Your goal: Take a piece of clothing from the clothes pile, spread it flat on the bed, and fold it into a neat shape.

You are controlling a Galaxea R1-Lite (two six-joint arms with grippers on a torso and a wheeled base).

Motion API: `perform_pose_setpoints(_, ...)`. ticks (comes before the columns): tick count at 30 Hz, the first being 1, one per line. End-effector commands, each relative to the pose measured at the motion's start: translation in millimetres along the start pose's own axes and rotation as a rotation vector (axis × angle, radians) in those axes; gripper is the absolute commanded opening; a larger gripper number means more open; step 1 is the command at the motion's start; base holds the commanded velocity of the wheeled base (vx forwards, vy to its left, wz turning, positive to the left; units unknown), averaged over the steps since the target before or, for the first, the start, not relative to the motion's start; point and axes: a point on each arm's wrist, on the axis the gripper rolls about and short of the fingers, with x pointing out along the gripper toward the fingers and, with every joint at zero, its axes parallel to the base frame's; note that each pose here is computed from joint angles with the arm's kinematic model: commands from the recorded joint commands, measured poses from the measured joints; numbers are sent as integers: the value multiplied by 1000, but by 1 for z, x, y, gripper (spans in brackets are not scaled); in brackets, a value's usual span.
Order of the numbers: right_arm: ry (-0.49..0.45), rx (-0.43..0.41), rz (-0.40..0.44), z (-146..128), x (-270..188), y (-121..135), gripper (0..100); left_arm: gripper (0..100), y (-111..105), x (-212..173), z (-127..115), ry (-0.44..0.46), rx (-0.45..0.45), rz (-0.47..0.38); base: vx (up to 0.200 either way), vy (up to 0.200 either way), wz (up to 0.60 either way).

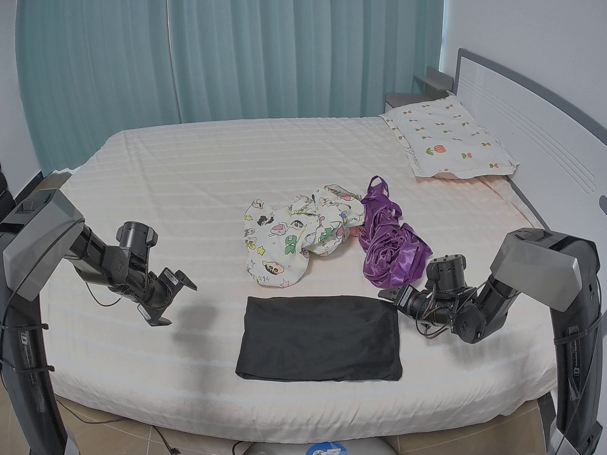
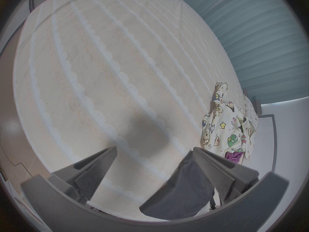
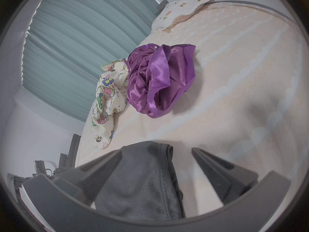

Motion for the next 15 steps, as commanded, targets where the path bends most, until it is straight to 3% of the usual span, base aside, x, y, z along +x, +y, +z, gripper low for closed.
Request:
perform_pose_setpoints(1, -48, 2, 15, 11, -9, 9, 100, 100, 1, -2, -1, 8, 2, -3, 0, 0, 0)
perform_pose_setpoints(4, -93, 4, -3, 17, -17, 14, 100, 100, 2, -3, -2, 20, -1, -7, 0, 0, 0)
perform_pose_setpoints(9, -215, 0, -54, 31, -20, 24, 100, 100, 2, -18, 4, 76, -11, -87, 0, 0, 0)
perform_pose_setpoints(11, -252, 4, -55, 41, -20, 25, 100, 100, 2, -19, 4, 57, -9, -76, 0, 0, 0)
perform_pose_setpoints(15, -290, 18, -55, 54, -25, 27, 100, 100, -1, -30, 6, -72, -8, -11, 0, 0, 0)
